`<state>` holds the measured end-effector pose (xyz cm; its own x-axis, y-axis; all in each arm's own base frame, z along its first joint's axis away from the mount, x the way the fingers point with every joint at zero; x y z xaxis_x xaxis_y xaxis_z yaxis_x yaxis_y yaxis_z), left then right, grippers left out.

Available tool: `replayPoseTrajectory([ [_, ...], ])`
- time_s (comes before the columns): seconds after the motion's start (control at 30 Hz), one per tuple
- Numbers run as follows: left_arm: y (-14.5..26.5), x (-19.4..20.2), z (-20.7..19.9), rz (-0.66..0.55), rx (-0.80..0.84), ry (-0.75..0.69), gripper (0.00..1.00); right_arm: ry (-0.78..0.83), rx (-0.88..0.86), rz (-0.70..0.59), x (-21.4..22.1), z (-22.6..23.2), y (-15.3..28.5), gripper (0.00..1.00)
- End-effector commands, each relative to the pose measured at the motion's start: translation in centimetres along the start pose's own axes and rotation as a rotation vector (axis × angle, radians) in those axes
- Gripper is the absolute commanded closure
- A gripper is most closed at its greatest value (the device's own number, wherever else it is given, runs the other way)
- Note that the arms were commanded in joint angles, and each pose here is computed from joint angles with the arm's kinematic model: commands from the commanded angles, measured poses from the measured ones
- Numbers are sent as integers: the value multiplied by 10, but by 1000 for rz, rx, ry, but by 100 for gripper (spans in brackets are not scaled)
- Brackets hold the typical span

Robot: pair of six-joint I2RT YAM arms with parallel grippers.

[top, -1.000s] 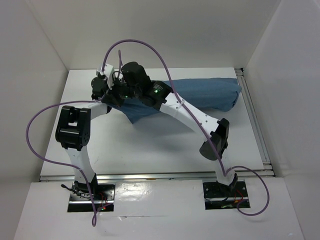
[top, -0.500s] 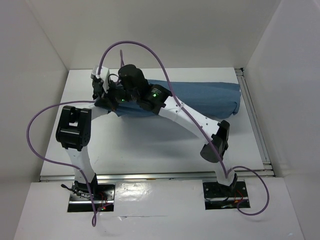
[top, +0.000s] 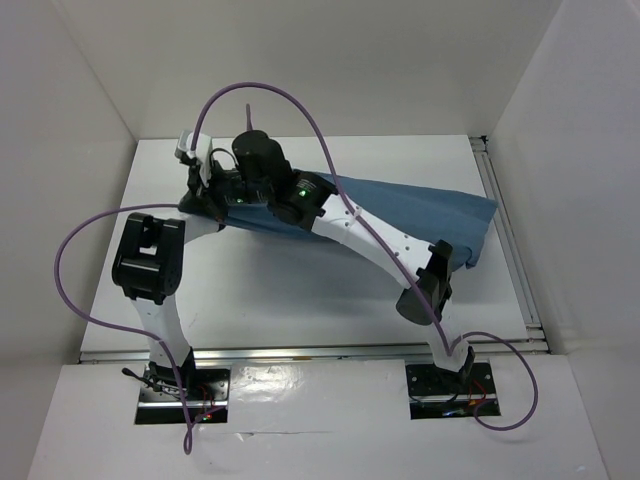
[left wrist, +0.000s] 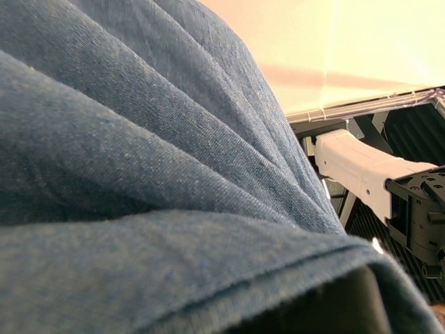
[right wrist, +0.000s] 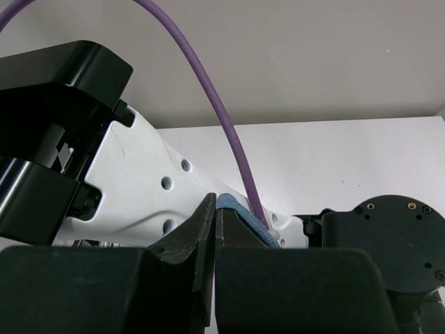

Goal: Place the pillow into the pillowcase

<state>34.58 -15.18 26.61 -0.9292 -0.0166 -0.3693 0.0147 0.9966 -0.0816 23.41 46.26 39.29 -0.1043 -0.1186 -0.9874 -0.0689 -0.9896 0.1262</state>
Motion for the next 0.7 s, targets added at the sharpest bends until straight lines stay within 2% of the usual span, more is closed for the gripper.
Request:
replayPoseTrajectory([
  [0.0,-22,2,-16,-41,41,-89,100,131,-245,-237,-59,76,3,100],
  [0.03,-18,1,-15,-40,36,-101,100,121,-228,-194,-45,74,3,96],
  [0.07,-18,3,-12,-40,30,-79,100,123,-213,-183,-45,75,9,87],
  [0.17,0,3,-3,-63,-7,-61,100,106,-143,-119,-41,77,33,45],
  [0.23,16,-1,4,-93,-35,-41,100,139,-58,-128,-50,75,58,39],
  [0.27,21,-2,7,-95,-46,-35,100,144,-34,-101,-40,73,62,34],
  [0.3,26,-3,11,-107,-59,-57,100,166,-7,-104,-42,73,69,32],
  [0.37,39,-7,21,-112,-99,6,100,203,154,-116,-45,62,93,30],
  [0.4,44,-8,29,-113,-122,-65,100,217,213,-127,-49,56,102,30],
  [0.43,51,-11,34,-124,-145,-64,100,251,297,-151,-58,48,120,29],
  [0.47,55,-13,39,-132,-179,29,100,264,335,-166,-62,43,128,27],
  [0.5,55,-14,40,-123,-191,17,100,272,371,-166,-61,36,134,27],
  [0.53,60,-17,44,-123,-222,-82,100,292,451,-187,-67,24,150,26],
  [0.57,64,-21,46,-139,-264,-100,100,298,486,-181,-67,18,156,26],
  [0.6,64,-26,44,-131,-304,-34,100,295,520,-176,-63,10,161,26],
  [0.63,66,-29,48,-111,-343,-134,99,296,544,-183,-66,5,169,26],
  [0.67,66,-43,42,-117,-391,-191,92,267,596,-187,-65,-10,182,26],
])
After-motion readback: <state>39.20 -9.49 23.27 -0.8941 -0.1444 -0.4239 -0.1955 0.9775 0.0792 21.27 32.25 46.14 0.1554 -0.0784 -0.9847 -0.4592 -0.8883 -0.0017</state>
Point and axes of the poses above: each gripper's point midway between its finger pads, its own y axis back along the fingers, its own z axis along the line the jaws close on, x = y × z, the point moved 9 cm from there along y, back along the fingers, and after that the axes turned 8 degrees about -y, right-handed, at the moved point
